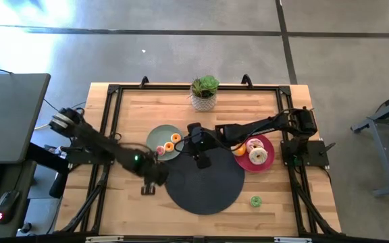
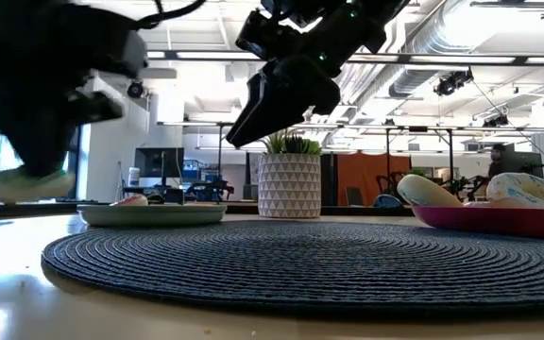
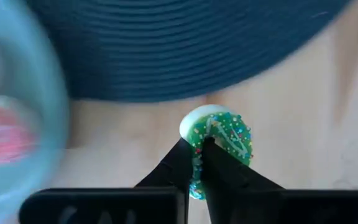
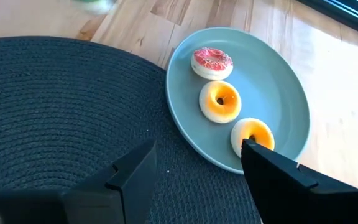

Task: Pick & Place donuts
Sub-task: Put the left small green donut on the blue plate

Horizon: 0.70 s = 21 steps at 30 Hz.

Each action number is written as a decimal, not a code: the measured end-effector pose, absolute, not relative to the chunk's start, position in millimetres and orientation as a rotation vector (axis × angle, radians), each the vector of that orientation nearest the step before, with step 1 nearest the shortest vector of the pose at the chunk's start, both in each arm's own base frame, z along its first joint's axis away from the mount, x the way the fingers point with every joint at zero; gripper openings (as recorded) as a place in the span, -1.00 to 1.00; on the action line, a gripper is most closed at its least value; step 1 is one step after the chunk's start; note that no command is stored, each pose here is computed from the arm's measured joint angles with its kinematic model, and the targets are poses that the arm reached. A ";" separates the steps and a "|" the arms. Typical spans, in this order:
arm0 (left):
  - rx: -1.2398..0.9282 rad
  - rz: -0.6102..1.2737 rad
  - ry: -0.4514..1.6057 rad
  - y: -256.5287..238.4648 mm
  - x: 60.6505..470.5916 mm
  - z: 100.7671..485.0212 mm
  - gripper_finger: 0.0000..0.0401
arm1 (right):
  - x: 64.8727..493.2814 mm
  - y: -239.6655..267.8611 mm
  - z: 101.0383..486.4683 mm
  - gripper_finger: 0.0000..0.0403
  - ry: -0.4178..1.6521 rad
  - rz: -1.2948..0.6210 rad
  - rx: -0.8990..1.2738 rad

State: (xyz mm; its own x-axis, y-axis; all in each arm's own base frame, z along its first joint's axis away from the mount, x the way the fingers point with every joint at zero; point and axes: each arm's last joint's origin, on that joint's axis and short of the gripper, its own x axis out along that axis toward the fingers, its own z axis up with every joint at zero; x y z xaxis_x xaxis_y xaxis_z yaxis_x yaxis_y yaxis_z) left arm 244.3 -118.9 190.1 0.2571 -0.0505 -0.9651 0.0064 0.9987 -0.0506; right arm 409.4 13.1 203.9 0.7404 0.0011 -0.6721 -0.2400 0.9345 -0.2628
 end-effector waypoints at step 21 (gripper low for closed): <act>-0.143 0.231 1.303 36.8 242.9 190.4 -0.46 | 404.0 13.1 198.3 0.10 0.807 0.154 -0.343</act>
State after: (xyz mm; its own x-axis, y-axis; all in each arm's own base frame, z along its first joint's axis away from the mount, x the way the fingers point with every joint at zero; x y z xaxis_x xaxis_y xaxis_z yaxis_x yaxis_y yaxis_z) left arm 242.9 36.8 190.4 0.2467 0.0884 -0.9650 -0.2488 0.9682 0.0251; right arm 404.0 13.1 198.3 0.6842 0.0050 -0.7293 -0.2641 0.9338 -0.2414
